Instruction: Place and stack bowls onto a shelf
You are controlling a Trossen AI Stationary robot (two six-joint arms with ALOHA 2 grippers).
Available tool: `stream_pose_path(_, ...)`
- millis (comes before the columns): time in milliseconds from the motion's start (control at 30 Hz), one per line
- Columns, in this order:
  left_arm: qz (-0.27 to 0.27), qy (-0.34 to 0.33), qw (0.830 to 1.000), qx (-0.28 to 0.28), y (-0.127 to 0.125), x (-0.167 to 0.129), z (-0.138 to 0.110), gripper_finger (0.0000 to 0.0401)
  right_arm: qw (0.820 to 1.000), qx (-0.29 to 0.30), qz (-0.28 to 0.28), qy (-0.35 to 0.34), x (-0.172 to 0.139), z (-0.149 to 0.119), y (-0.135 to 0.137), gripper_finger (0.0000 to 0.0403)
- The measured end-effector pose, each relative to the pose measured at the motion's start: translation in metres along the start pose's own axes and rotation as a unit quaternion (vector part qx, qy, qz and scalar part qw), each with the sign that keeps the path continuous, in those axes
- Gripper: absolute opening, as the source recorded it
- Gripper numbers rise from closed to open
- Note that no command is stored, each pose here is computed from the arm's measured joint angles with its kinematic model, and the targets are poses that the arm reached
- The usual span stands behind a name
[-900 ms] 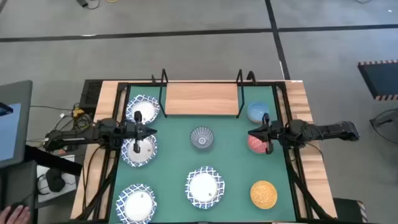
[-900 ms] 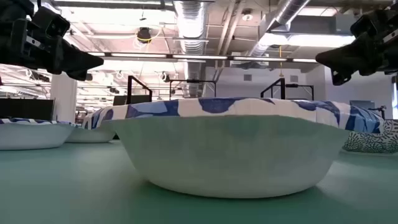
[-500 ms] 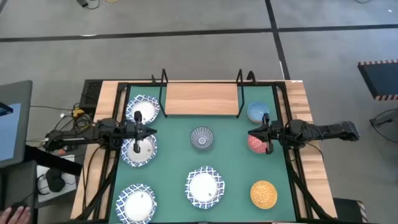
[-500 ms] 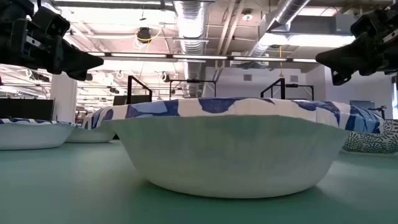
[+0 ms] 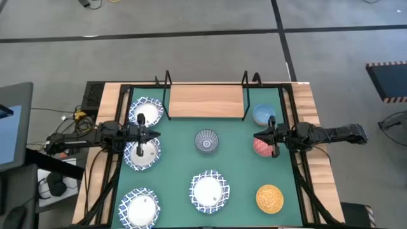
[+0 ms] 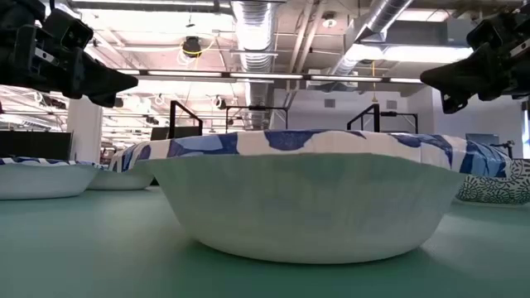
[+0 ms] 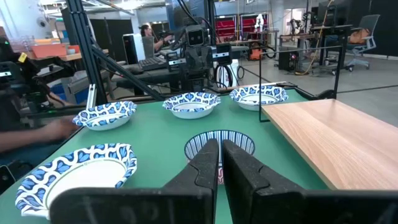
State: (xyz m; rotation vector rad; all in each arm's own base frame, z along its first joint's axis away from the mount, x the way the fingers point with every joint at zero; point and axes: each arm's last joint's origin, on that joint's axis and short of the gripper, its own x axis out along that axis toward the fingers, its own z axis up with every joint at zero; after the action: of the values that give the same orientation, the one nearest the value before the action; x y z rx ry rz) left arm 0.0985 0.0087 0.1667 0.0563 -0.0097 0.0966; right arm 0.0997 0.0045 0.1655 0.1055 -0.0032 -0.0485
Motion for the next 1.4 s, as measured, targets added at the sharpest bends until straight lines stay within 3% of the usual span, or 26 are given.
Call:
stream_pose_path(667,0.0,0.0,1.0,0.0,0.0,0.0,0.0,0.0002,1.0,0.0,0.0,0.0,0.0,0.0,0.0,0.0049)
stream_pose_path(867,0.019,0.0,0.996,0.092,0.0011,0.0,0.0005,0.0002,1.0,0.0,0.0,0.0,0.0,0.0,0.0,0.0049)
stream_pose_path(1033,0.02,0.0,0.994,0.105,0.0012,0.0,0.0005,0.0002,1.0,0.0,0.0,0.0,0.0,0.0001,0.0,0.0049)
stream_pose_path(1167,0.013,-0.008,0.998,0.053,0.0008,0.0,0.0018,0.0002,1.0,-0.002,0.0,0.0,0.0,0.0001,0.0,0.0049)
stream_pose_path(1300,0.013,-0.02,0.996,-0.082,0.001,0.0,0.0038,0.0002,0.997,-0.08,0.0,0.0,0.0,0.0001,0.0,0.0049)
stream_pose_path(1400,0.041,-0.02,0.994,-0.101,0.0026,0.0,0.0035,0.0002,0.992,-0.122,0.0,-0.002,0.0,0.0005,0.0,0.0049)
